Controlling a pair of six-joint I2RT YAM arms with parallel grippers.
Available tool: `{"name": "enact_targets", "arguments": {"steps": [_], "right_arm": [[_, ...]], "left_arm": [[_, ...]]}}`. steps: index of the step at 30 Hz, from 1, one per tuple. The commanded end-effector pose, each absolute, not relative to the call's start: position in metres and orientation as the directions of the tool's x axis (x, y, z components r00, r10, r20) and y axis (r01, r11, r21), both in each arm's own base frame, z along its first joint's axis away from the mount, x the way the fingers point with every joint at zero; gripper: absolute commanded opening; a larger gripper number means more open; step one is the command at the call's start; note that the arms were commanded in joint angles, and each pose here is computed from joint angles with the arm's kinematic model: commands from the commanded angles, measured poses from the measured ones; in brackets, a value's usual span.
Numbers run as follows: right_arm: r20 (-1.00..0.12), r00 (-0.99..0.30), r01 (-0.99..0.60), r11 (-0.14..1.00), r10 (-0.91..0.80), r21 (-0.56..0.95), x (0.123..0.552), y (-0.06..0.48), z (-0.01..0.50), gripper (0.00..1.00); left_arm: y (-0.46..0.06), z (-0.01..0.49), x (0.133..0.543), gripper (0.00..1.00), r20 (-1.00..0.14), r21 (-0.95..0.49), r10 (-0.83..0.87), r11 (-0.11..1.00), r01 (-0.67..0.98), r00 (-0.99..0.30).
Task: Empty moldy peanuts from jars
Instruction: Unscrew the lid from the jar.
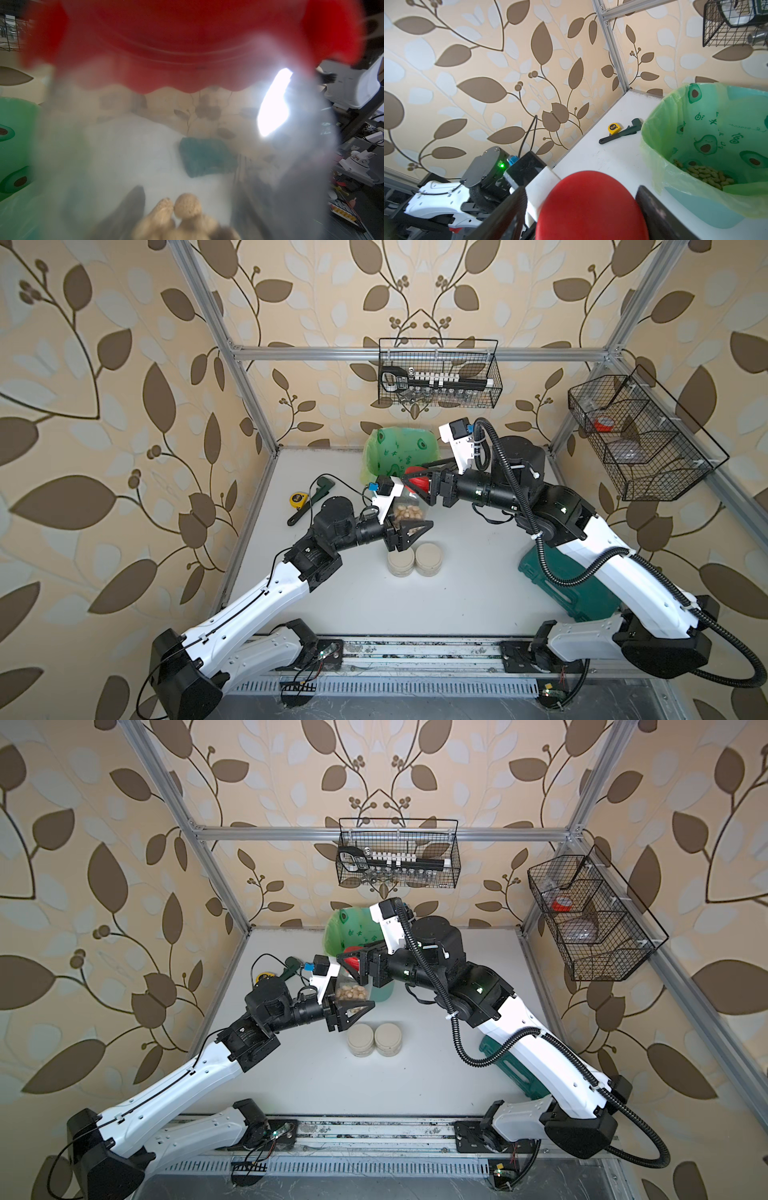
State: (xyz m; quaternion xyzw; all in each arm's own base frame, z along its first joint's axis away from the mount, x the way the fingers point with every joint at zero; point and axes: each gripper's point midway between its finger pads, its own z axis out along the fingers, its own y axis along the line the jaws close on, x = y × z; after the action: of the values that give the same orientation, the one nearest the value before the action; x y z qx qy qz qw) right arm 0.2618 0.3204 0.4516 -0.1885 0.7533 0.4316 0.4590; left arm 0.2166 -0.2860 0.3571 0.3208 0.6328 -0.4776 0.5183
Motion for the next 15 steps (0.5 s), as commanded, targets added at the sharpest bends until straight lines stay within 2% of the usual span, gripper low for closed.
{"name": "enact_targets", "arguments": {"steps": [1,3,6,10,15], "right_arm": [[-0.864,-0.484,-0.682,0.561,0.137,0.47,0.263,0.323,0.462,0.76],[-0.865,-0.482,-0.68,0.562,0.14,0.47,0.264,0.323,0.462,0.65],[-0.866,-0.479,-0.681,0.561,0.145,0.471,0.264,0.322,0.463,0.56],[-0.867,-0.481,-0.698,0.542,0.128,0.467,0.257,0.322,0.464,0.52],[-0.874,-0.478,-0.755,0.466,0.092,0.462,0.239,0.322,0.467,0.43]], "left_arm": [[-0.286,0.367,0.217,0.45,-0.971,-0.24,-0.106,0.339,0.909,-0.216],[-0.286,0.366,0.217,0.45,-0.97,-0.24,-0.102,0.339,0.909,-0.219],[-0.286,0.365,0.217,0.45,-0.97,-0.243,-0.098,0.338,0.909,-0.223],[-0.286,0.366,0.216,0.45,-0.968,-0.249,-0.104,0.33,0.91,-0.227],[-0.289,0.368,0.21,0.45,-0.966,-0.259,-0.103,0.292,0.921,-0.239]]}}
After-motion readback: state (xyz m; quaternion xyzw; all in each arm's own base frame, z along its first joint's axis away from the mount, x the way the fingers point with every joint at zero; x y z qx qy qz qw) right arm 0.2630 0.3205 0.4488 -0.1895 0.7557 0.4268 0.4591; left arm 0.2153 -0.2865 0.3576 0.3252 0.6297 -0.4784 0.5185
